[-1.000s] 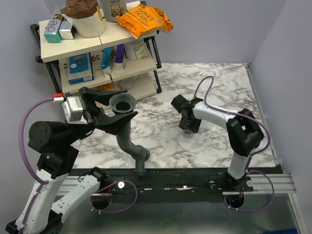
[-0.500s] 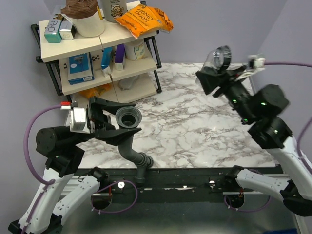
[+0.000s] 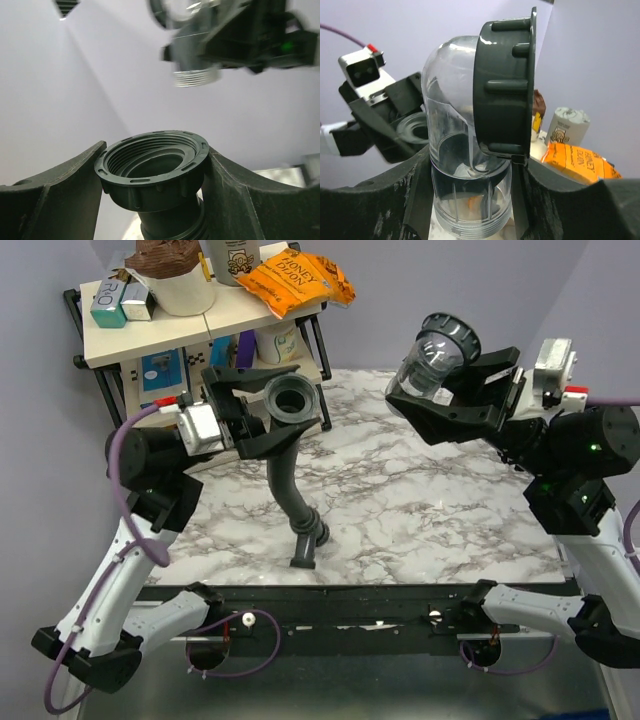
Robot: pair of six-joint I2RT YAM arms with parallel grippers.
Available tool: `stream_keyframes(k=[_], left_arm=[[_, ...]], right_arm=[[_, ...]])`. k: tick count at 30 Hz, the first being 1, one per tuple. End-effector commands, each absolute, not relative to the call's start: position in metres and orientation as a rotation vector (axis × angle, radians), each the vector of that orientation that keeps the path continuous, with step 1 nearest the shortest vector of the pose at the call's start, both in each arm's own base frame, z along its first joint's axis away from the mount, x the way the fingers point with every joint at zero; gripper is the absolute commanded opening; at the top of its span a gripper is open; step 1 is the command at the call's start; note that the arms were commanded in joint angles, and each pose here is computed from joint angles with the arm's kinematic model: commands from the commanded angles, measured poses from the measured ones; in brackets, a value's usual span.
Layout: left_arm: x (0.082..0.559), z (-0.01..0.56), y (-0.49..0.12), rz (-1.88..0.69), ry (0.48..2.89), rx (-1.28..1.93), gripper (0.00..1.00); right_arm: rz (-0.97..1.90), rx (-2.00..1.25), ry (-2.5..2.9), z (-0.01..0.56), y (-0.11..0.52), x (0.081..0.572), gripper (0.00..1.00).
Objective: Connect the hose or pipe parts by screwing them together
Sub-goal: Pick up the adaptor from the center of the board, then install the adaptor on the pipeline.
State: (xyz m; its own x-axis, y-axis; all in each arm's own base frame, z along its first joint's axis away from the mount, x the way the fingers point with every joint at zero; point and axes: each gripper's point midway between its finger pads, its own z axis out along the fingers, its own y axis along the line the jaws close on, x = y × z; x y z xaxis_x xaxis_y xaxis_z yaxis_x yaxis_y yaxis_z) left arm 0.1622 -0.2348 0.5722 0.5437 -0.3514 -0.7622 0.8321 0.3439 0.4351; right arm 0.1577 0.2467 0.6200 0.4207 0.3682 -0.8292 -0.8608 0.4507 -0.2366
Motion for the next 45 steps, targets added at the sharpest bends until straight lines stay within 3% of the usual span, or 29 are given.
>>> stream_keyframes(k=[1, 7, 12, 20, 34, 45], left_arm=[[0.208, 0.590, -0.209, -0.483, 0.511, 0.793, 0.00], [0.226, 0.545, -0.217, -0.542, 0.548, 0.759, 0.00], [0.164, 0.492, -0.240, -0.922, 0.622, 0.887, 0.00], [0.135, 0.431, -0.240, -1.140, 0.802, 0.790, 0.00], [0.102, 0.498, -0.242, -1.148, 0.549, 0.857, 0.00], [0.081, 0.509, -0.245, -1.120, 0.407, 0.937, 0.00]], right_arm=[[0.823, -0.805, 0.753, 0.603, 0.244, 0.148, 0.01], [0.793, -0.810, 0.800, 0.580, 0.244, 0.155, 0.01], [0.871, -0.875, 0.777, 0.568, 0.258, 0.145, 0.01], [0.989, -1.005, 0.693, 0.540, 0.303, 0.130, 0.01], [1.090, -1.137, 0.518, 0.558, 0.347, 0.092, 0.01], [1.165, -1.174, 0.478, 0.576, 0.355, 0.071, 0.01]])
